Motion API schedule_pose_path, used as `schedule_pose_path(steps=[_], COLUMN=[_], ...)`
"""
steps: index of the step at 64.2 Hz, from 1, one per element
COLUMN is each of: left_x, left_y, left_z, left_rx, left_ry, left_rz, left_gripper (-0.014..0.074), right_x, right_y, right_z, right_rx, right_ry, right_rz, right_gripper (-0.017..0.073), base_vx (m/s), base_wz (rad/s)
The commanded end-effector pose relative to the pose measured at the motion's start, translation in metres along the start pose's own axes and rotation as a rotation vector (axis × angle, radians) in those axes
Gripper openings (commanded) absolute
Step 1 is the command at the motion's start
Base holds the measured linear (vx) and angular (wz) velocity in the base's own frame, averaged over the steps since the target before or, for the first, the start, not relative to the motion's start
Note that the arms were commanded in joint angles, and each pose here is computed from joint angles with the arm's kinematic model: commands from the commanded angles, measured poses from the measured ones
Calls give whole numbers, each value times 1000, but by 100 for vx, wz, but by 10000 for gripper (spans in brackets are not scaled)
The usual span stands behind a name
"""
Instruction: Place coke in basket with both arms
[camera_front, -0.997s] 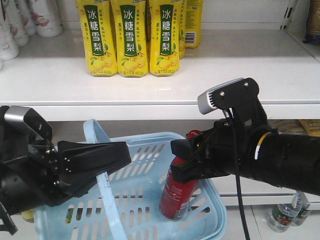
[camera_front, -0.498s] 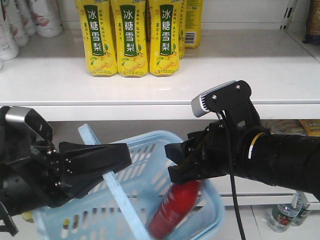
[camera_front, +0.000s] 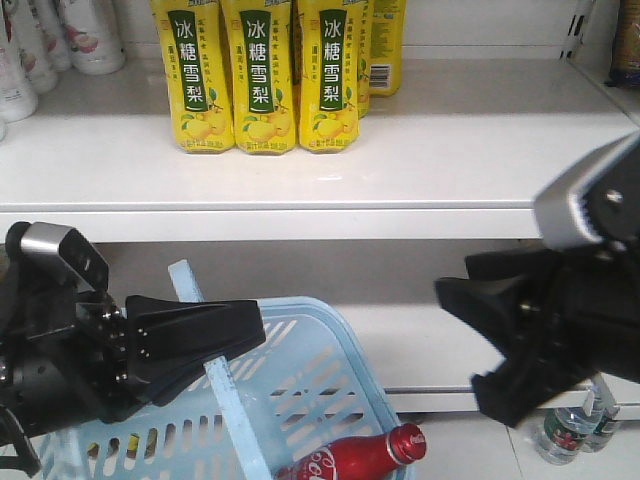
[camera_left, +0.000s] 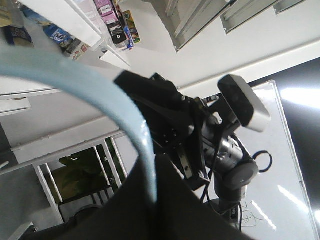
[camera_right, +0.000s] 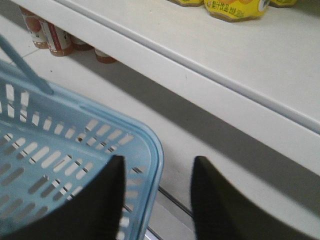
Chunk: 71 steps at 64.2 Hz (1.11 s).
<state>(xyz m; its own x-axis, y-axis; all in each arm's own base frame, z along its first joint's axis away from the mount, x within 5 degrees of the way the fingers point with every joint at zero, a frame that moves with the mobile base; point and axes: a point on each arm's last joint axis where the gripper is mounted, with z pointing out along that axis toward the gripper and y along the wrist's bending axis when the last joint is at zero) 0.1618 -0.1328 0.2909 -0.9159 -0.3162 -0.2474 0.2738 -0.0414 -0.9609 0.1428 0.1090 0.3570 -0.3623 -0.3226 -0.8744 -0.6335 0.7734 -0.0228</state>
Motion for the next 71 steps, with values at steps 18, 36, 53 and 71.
schedule_pose_path(steps=[18,36,53,71], left_x=[3,3,3,3], left_y=[-38,-38,-38,-38], left_z=[-2,-2,-2,-2], left_rx=[300,300,300,300], left_ry=[55,55,55,55], left_rz=[16,16,16,16], left_gripper=[-6,-6,-6,-6], right_x=[65,131,134,134], right_y=[-8,-17,-19,-19], right_z=[-58,-54,-57,-57], right_rx=[147,280,303,304], right_ry=[-197,-209,-220,-217], right_rz=[-8,20,82,82], right_gripper=[-6,-5,-5,-5], base_vx=[0,0,0,0], base_wz=[0,0,0,0])
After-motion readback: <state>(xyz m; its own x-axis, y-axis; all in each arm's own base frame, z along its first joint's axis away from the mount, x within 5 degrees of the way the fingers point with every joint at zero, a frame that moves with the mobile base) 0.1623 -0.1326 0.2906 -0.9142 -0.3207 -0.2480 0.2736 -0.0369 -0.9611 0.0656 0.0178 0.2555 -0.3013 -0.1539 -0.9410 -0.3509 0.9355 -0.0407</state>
